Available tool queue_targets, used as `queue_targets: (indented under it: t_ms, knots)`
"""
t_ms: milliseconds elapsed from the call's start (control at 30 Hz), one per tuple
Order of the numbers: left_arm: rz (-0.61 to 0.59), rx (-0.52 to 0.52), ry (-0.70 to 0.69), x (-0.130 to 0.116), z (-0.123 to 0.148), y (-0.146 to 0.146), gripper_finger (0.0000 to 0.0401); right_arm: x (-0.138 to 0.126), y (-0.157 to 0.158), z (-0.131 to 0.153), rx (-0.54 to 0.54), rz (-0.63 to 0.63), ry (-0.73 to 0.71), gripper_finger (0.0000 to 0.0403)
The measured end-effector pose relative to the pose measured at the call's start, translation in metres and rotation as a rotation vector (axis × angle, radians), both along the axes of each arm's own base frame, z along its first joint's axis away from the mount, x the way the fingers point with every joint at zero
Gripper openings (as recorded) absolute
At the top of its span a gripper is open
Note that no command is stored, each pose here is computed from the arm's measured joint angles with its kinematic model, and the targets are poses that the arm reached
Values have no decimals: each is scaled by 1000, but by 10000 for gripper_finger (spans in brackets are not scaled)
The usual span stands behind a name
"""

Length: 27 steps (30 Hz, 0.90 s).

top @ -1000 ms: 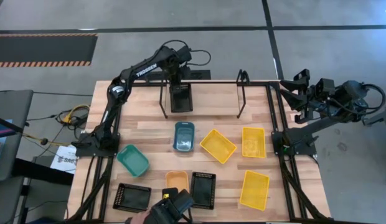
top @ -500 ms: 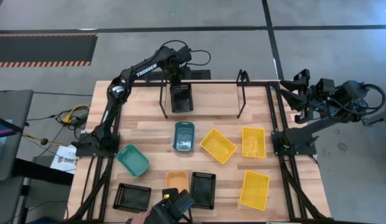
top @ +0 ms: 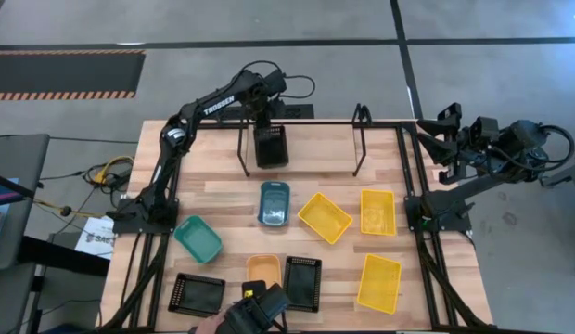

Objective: Stack baskets on shelf by color
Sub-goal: Put the middle black bin on the shelf, then put the top right yellow bin on the shelf

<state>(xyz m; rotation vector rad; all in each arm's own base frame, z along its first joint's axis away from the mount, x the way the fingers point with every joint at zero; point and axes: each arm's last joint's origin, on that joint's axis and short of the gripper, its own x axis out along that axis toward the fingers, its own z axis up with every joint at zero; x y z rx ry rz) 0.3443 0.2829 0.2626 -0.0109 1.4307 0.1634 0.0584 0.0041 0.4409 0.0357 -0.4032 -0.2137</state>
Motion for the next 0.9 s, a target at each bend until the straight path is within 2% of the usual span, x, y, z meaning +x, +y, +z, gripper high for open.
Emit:
queue_targets:
  t_ms: [200,333,467,633,900]
  knots:
    - [50,20,12,0,0,0,110,0,0,-1,-22,6,13,185]
    - [90,-71,-71,1,10,-4,120,4,2,-10,23,39,94,183]
    - [137,-184,-176,-1,37,-10,119,14,4,-23,131,35,213,176]
    - [157,-274,-305,-10,70,-23,119,27,8,-35,248,56,329,172]
    - [127,-187,-488,-42,144,-61,119,36,12,-45,522,25,666,177]
